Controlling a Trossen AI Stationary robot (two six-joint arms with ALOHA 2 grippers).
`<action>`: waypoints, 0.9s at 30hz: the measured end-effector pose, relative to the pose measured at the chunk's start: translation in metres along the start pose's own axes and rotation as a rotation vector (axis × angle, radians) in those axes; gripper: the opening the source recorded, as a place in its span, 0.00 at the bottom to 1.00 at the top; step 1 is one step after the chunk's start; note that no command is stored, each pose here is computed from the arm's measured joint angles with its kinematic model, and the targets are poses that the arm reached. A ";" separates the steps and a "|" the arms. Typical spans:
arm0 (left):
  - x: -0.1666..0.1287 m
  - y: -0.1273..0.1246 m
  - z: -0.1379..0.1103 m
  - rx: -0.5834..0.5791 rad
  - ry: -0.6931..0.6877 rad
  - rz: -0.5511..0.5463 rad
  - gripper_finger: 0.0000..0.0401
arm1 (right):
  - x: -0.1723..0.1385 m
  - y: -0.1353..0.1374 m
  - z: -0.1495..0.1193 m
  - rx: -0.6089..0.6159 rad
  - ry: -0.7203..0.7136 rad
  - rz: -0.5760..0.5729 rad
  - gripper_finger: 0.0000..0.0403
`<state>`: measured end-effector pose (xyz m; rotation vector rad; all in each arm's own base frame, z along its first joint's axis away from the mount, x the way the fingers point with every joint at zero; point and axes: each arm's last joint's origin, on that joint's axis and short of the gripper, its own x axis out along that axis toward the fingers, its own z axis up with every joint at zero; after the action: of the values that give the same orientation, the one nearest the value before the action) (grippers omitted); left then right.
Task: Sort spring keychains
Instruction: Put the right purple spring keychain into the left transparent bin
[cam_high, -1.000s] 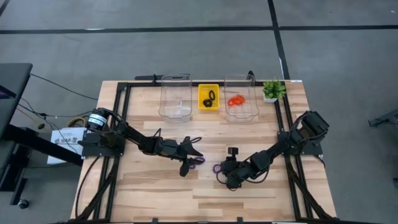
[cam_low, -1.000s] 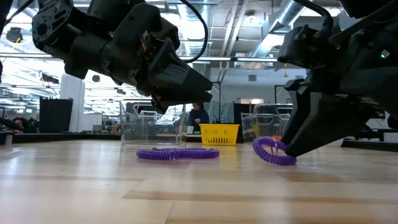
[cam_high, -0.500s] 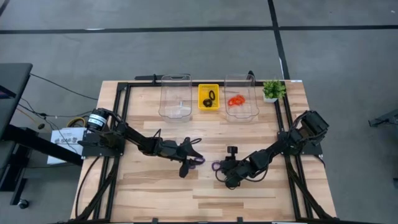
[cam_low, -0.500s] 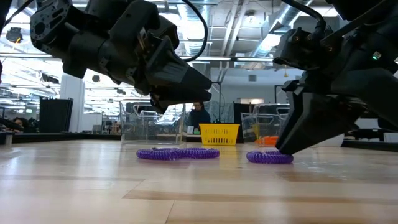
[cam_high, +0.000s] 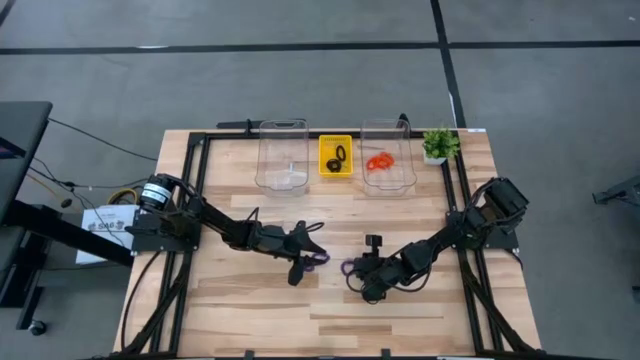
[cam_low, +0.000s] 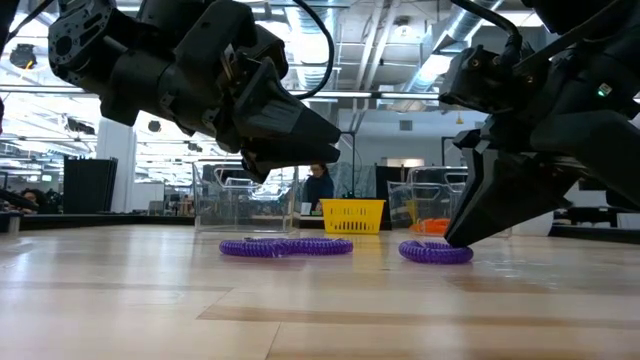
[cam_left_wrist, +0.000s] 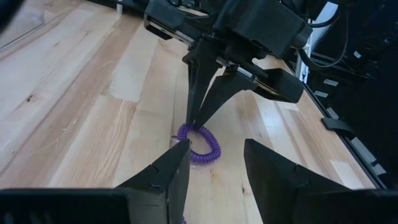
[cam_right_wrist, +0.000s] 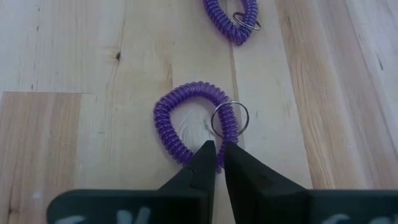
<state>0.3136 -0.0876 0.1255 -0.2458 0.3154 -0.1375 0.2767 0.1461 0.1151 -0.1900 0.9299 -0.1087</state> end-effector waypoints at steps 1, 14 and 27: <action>0.000 0.000 0.000 0.000 0.000 0.000 0.37 | 0.000 0.000 0.000 0.000 0.000 0.000 0.05; 0.000 0.000 0.000 0.000 -0.001 0.000 0.37 | 0.003 -0.006 0.002 0.071 0.004 -0.017 0.13; 0.000 0.000 0.000 0.000 -0.002 -0.001 0.37 | 0.008 -0.014 0.004 0.129 0.010 -0.035 0.25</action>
<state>0.3137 -0.0876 0.1257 -0.2462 0.3136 -0.1378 0.2840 0.1314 0.1142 -0.0860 0.9269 -0.2020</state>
